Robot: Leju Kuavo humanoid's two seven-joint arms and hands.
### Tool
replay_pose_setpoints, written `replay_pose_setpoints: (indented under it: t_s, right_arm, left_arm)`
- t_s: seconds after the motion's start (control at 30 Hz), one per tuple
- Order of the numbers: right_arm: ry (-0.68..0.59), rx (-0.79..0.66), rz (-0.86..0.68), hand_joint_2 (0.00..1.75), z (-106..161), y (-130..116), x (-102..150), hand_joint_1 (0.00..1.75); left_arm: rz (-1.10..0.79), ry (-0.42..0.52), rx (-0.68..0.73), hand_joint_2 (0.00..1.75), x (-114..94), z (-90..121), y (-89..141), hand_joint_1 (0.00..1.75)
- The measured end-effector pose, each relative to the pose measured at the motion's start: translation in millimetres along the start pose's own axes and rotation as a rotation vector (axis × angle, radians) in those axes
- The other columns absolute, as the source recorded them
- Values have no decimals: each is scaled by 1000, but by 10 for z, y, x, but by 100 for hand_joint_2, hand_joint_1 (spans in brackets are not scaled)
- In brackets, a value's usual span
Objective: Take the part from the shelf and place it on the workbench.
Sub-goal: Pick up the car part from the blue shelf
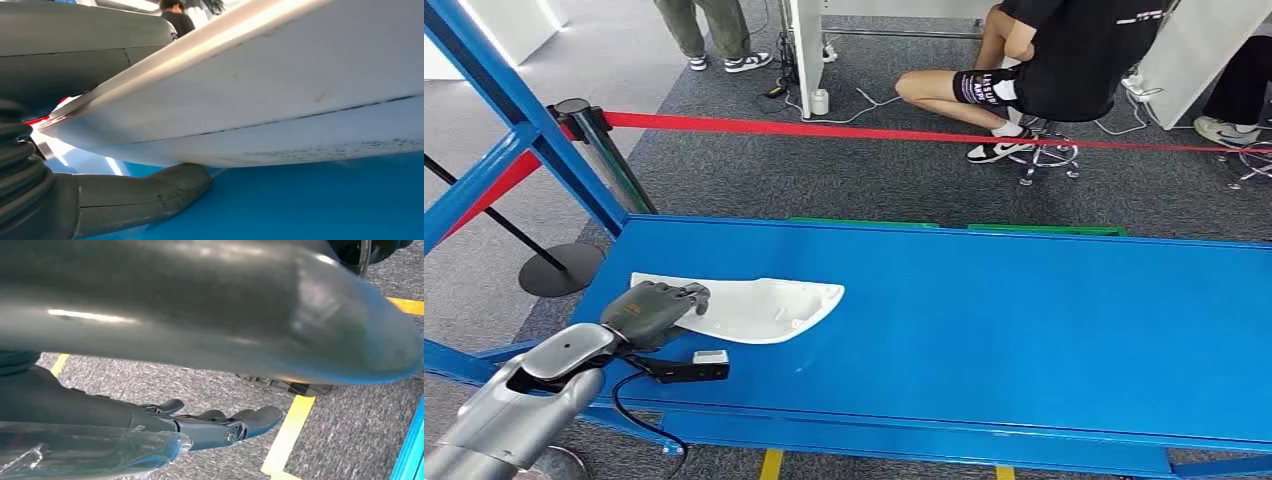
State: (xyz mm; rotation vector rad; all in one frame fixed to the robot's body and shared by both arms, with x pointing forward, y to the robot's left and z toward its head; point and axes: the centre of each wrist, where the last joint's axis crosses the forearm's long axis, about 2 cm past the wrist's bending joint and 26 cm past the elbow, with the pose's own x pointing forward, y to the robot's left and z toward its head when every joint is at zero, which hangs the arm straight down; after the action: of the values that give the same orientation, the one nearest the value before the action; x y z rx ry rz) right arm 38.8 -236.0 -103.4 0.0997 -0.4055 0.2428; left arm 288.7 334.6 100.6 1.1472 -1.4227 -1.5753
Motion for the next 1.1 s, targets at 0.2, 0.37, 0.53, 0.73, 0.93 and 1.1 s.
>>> replay_pose_setpoints:
  t_s: [0.2, 0.37, 0.53, 0.73, 0.93, 1.1]
  right_arm:
    - [-1, 2, -1, 0, 3, -2, 5, 0]
    - [-3, -2, 0, 0, 5, -8, 12, 0]
    - [-3, -7, 1, 0, 8, -20, 15, 0]
    - [-9, -20, -7, 0, 13, -50, 26, 0]
    - [-11, -27, -9, 0, 16, -63, 32, 0]
    - [-21, -47, -24, 0, 16, -68, 35, 0]
  left_arm:
    - [25, -13, 32, 175, 173, 37, 31, 175]
    - [31, -21, 68, 175, 277, 72, 89, 175]
    - [58, -26, 111, 175, 365, 97, 177, 175]
    - [177, -64, 212, 175, 633, 239, 365, 175]
    - [219, -77, 271, 175, 789, 337, 494, 175]
    - [220, -74, 322, 175, 916, 389, 587, 175]
